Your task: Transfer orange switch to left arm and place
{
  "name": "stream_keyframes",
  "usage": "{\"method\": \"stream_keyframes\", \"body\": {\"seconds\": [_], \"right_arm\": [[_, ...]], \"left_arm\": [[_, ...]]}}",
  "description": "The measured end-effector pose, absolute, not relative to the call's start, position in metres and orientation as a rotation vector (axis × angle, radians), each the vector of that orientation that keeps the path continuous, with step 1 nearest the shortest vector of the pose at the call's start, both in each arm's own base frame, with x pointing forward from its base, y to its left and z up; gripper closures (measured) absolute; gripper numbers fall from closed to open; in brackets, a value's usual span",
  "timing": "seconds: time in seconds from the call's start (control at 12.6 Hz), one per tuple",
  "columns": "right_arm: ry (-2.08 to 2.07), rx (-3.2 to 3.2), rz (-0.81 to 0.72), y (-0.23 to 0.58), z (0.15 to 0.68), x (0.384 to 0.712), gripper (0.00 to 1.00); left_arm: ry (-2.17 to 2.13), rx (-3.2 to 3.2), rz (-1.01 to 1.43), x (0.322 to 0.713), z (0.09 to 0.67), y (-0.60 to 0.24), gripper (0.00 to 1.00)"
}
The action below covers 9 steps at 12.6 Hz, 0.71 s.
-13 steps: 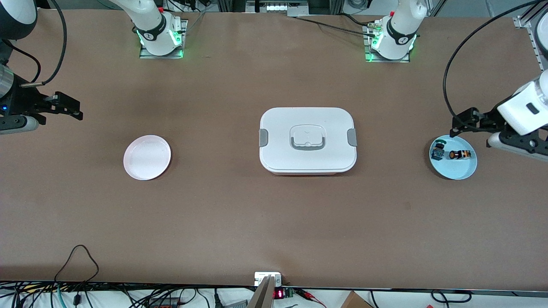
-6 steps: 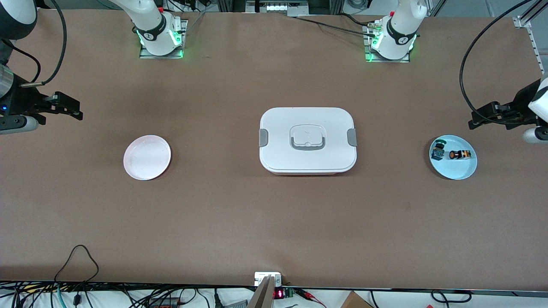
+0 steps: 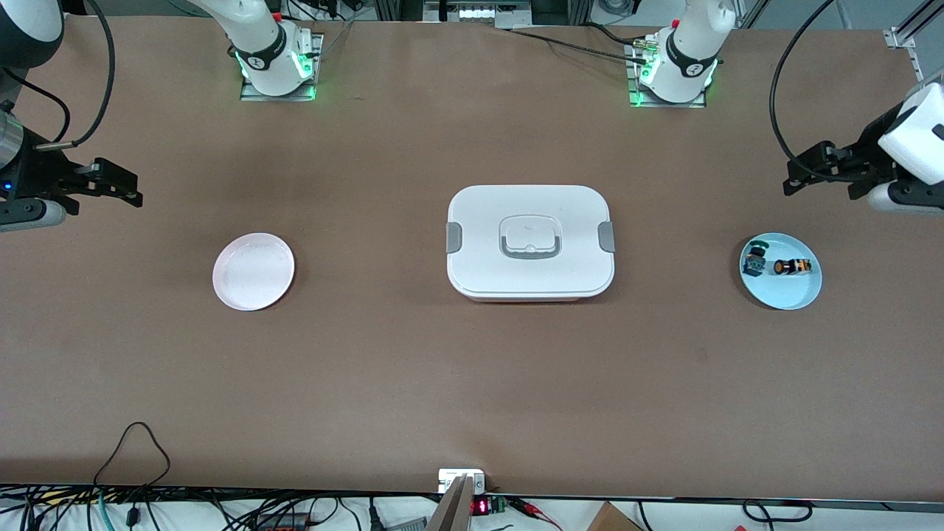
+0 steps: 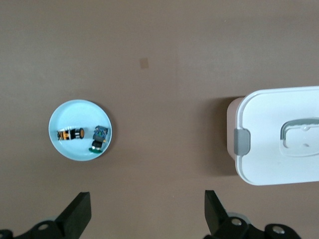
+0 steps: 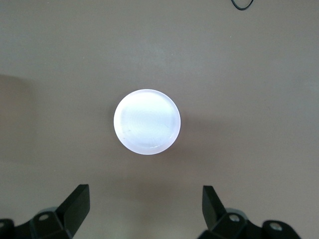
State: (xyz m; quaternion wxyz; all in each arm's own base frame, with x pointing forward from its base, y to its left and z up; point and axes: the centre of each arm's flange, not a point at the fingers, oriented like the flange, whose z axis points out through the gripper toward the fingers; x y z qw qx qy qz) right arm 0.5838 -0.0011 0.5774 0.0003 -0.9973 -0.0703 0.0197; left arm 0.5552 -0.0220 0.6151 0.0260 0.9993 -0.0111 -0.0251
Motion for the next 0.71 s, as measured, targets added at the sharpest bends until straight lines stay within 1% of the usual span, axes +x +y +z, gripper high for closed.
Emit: {"method": "stream_keyframes", "body": {"seconds": [0.24,0.71], "right_arm": [[-0.221,-3.133,0.062,-0.001,0.577,0.584,0.0],[-0.221,-3.132,0.063,-0.001,0.577,0.584,0.0]], "left_arm": [[-0.029,3.087,-0.082,0.536,0.618,-0.019,0.0],[-0.013,3.086,-0.088,0.535,0.617,-0.013,0.0]]}}
